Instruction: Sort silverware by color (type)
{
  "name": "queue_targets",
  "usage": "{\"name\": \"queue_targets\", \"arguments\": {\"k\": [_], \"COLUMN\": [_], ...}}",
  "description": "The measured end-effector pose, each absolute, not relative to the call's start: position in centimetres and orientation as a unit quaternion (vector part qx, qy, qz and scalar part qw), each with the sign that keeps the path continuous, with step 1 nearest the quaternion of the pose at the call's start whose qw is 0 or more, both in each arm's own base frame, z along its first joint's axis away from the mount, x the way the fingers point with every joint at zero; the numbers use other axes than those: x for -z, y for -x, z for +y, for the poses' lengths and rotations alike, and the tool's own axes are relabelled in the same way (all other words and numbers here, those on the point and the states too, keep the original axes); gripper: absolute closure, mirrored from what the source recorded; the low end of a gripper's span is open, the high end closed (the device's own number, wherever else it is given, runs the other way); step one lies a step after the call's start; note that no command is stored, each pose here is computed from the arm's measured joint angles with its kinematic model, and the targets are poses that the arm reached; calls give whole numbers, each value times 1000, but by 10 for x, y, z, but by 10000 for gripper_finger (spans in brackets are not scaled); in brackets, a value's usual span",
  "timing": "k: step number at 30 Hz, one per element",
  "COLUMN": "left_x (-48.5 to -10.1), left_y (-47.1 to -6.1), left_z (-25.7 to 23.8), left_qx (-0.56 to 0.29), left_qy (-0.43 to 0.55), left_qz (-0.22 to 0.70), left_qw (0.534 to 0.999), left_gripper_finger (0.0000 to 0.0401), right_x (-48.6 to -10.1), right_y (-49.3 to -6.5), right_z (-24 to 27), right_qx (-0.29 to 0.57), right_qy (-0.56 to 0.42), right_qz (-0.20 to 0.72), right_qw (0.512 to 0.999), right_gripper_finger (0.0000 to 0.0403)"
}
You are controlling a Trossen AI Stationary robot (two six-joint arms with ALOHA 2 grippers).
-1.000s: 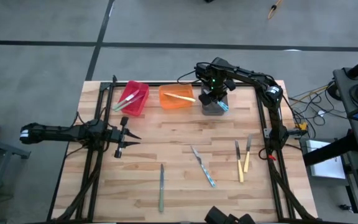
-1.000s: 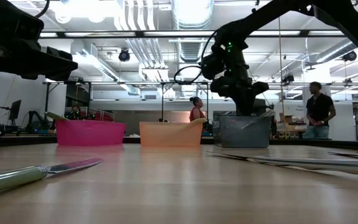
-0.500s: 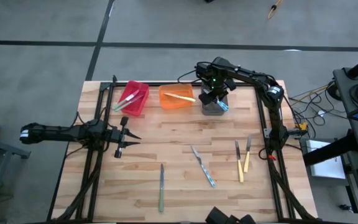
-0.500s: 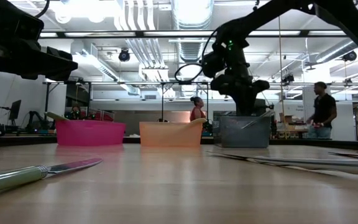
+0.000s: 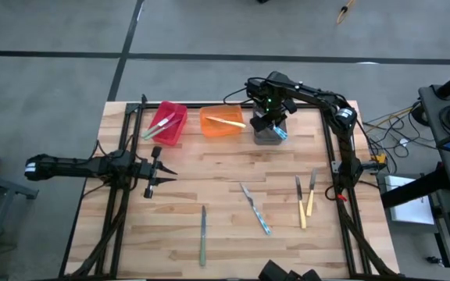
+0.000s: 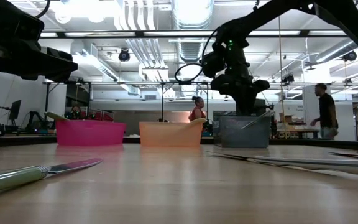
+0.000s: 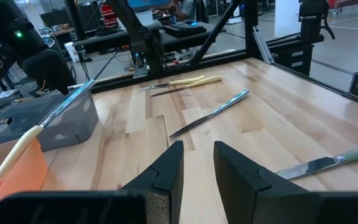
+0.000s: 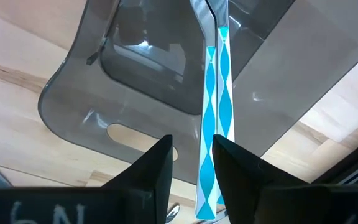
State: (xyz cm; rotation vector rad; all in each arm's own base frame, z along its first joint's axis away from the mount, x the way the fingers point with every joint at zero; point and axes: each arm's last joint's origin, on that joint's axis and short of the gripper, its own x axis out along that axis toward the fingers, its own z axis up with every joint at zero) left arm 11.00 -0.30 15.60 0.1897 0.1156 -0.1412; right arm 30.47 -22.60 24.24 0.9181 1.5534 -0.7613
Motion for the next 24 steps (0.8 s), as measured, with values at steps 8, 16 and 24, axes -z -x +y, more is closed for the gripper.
{"name": "queue_targets", "arguments": {"k": [8, 16, 24], "left_x": [-156, -156, -156], "left_y": [-110, -110, -110], "left_z": [-3, -3, -3], "left_qx": [70, 68, 64], "left_qy": [-95, -60, 2], "left_qz": [58, 59, 63], "left_qw": [991, 994, 996], "left_gripper_finger": [330, 330, 330], "right_x": [-258, -299, -328], "right_y": [-307, -310, -320], "right_z": [-224, -206, -171], "right_qx": [320, 335, 321], "right_qy": [-382, -307, -234], "right_qz": [645, 616, 573], "right_qw": [579, 644, 717], "right_gripper_finger": [299, 306, 305]}}
